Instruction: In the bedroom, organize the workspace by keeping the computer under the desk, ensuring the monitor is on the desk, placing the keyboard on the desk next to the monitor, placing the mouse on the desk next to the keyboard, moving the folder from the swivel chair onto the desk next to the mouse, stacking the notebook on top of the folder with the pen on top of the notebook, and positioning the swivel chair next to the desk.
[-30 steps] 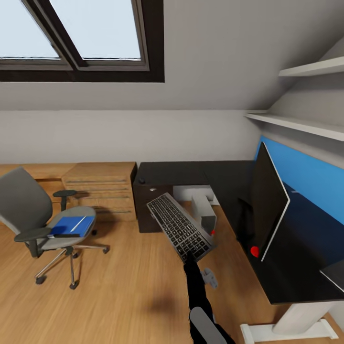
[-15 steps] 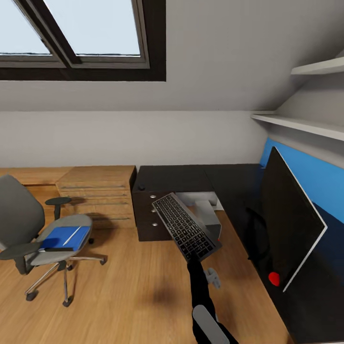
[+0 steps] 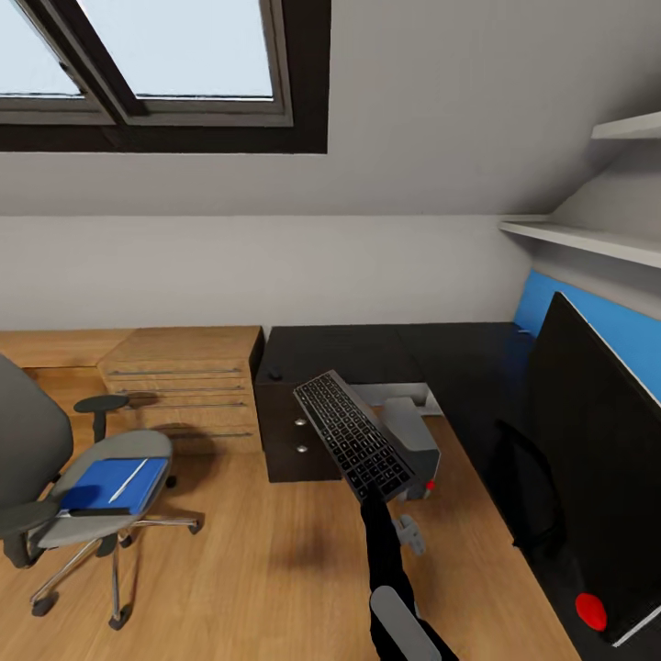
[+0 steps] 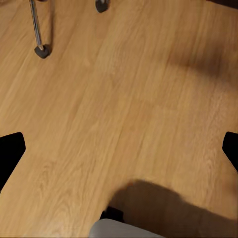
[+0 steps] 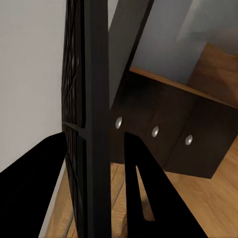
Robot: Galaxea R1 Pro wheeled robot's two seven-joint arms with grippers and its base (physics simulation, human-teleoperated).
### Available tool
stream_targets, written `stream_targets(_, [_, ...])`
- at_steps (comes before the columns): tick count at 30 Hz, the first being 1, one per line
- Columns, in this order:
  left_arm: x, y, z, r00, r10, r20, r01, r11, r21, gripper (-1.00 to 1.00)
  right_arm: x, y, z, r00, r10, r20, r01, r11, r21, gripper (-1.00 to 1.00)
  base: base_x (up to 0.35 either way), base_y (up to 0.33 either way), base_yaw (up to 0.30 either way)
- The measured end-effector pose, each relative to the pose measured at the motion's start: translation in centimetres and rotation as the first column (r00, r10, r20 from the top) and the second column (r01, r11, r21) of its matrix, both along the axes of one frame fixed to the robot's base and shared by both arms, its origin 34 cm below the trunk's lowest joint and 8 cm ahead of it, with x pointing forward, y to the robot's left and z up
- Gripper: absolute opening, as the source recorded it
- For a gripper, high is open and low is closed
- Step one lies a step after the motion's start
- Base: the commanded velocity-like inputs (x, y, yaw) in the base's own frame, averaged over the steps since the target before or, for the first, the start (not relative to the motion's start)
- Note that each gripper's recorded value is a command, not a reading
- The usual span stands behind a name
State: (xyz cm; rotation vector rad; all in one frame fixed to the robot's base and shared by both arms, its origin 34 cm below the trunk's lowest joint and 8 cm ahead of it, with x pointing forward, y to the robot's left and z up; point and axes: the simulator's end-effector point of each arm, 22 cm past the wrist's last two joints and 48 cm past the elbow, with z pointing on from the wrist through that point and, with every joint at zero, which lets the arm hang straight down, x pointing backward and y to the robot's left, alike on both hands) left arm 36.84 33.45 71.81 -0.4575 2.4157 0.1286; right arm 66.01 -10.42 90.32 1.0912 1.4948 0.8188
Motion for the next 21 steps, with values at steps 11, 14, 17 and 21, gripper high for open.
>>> stream_targets(11, [0.07,-0.16,0.03,1.0,-0.004,0.002,0.004,1.0,-0.001,1.0,0.0,0.02,0.03,1.0,0.001,0.001,-0.001,1.0,-0.001,-1.0,0.329,0.091,0.0])
stream_targets(14, [0.11,-0.27,0.04,1.0,-0.007,0.004,0.007,1.0,-0.003,1.0,0.02,-0.03,0.06,1.0,-0.001,0.002,0.001,1.0,0.0,-1.0,0.329,0.09,0.0])
stream_targets(17, [0.15,-0.26,0.07,1.0,-0.006,0.006,0.006,1.0,-0.003,1.0,0.04,-0.05,0.08,1.0,-0.001,0.002,0.001,1.0,0.001,-1.0,0.329,0.09,0.0])
stream_targets(21, [0.33,-0.34,0.21,1.0,-0.007,0.011,0.007,1.0,-0.004,1.0,0.06,-0.12,0.08,1.0,-0.003,0.002,0.003,1.0,0.002,-1.0,0.329,0.102,0.0])
